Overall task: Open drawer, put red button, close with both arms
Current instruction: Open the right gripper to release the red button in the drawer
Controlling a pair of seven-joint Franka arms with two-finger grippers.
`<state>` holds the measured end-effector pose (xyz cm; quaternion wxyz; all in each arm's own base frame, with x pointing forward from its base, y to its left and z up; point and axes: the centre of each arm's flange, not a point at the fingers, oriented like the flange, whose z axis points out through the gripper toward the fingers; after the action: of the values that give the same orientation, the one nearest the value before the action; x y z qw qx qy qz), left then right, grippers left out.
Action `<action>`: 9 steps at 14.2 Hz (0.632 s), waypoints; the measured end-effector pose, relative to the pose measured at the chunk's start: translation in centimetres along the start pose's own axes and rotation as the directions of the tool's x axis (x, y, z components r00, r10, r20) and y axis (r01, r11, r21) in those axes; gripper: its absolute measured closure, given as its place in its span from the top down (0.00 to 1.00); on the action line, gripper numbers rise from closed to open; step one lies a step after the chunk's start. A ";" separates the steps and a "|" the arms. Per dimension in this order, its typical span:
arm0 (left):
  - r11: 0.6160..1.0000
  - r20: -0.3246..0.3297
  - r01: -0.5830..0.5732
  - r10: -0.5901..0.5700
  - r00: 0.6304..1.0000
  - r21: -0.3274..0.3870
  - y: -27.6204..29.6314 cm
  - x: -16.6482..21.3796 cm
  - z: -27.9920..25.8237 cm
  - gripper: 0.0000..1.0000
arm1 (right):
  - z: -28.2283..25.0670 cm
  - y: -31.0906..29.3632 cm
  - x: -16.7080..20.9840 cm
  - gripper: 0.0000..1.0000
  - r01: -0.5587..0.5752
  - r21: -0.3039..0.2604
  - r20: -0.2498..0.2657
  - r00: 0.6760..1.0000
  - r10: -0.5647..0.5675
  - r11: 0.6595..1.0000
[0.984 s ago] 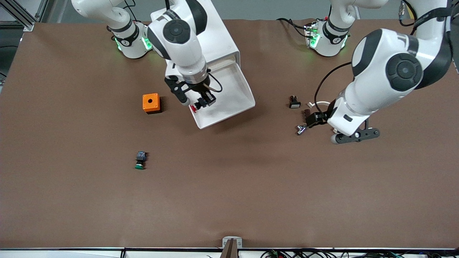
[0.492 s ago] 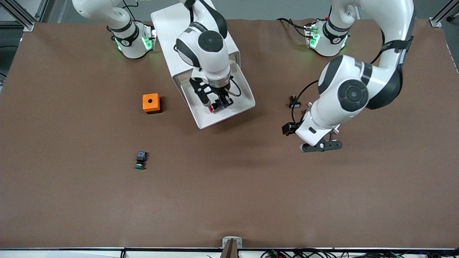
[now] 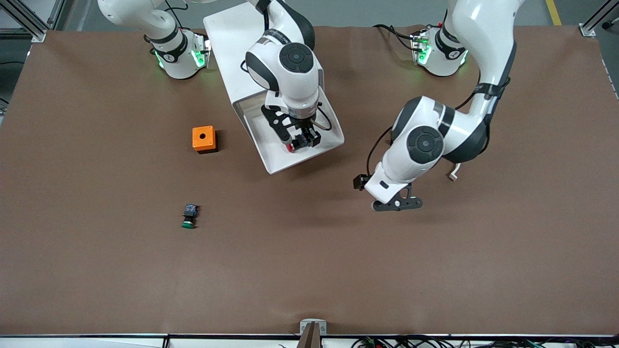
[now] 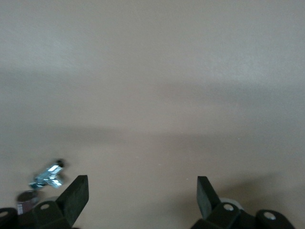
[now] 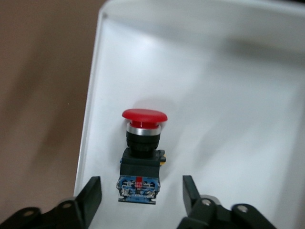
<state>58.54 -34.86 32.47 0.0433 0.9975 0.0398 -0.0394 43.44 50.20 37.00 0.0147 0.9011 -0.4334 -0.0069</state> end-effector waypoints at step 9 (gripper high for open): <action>0.989 0.033 0.146 -0.147 0.989 0.038 7.3 -5.8 4.4 1.00 | -13.2 4.6 26.4 1.00 0.541 -0.094 0.106 0.840 -0.532 0.836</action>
<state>53.00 -42.95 29.14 0.0235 0.9916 0.1116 -0.0612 56.67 26.99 50.36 0.0502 0.9829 -0.1624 -0.0707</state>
